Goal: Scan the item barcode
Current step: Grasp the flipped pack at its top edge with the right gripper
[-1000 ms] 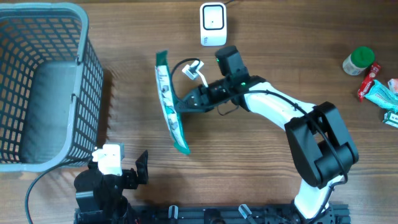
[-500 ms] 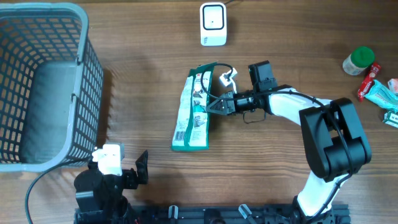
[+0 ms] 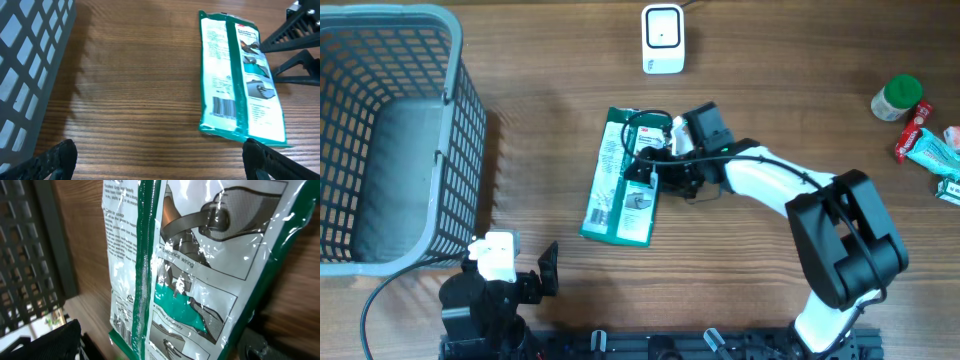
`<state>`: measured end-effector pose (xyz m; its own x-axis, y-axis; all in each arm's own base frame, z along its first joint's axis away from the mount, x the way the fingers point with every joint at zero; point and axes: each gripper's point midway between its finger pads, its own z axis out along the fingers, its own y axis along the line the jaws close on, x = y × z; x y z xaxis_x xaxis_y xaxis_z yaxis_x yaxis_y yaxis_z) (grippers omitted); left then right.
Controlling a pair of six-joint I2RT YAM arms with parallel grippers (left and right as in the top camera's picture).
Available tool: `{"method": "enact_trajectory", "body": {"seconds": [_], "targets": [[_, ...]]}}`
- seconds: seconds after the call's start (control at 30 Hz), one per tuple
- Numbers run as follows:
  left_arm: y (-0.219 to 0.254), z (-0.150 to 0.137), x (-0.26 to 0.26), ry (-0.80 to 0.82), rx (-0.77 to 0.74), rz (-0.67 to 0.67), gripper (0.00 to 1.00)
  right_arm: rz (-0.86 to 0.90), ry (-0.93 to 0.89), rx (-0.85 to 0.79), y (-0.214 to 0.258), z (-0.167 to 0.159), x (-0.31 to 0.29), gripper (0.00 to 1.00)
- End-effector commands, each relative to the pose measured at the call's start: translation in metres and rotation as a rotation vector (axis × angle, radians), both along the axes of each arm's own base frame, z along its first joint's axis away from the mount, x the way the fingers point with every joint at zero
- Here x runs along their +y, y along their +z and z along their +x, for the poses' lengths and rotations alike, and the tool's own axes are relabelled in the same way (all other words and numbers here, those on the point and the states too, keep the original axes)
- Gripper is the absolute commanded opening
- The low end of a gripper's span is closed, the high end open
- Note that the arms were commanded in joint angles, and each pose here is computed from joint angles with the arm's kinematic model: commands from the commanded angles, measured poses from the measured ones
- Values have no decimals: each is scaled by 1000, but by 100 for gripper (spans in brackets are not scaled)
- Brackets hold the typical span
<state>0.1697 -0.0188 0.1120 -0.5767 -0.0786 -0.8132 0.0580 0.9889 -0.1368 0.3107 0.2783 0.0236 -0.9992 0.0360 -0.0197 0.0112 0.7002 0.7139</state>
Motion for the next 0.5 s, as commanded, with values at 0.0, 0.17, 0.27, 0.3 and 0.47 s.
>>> {"method": "enact_trajectory", "body": {"seconds": [0.0, 0.17, 0.27, 0.3, 0.47], "targets": [[-1, 0, -1, 0, -1, -8, 100, -236, -225, 253, -93, -22, -31, 87], [-1, 0, -1, 0, -1, -8, 100, -228, -251, 272, -110, -10, -24, 5], [-1, 0, -1, 0, -1, -8, 100, -234, -245, 182, -83, 4, -28, 5], [-1, 0, -1, 0, -1, -8, 100, -258, -262, 176, -75, 5, -35, 5], [-1, 0, -1, 0, -1, -8, 100, -457, -290, -75, 19, 9, -90, 5]]}}
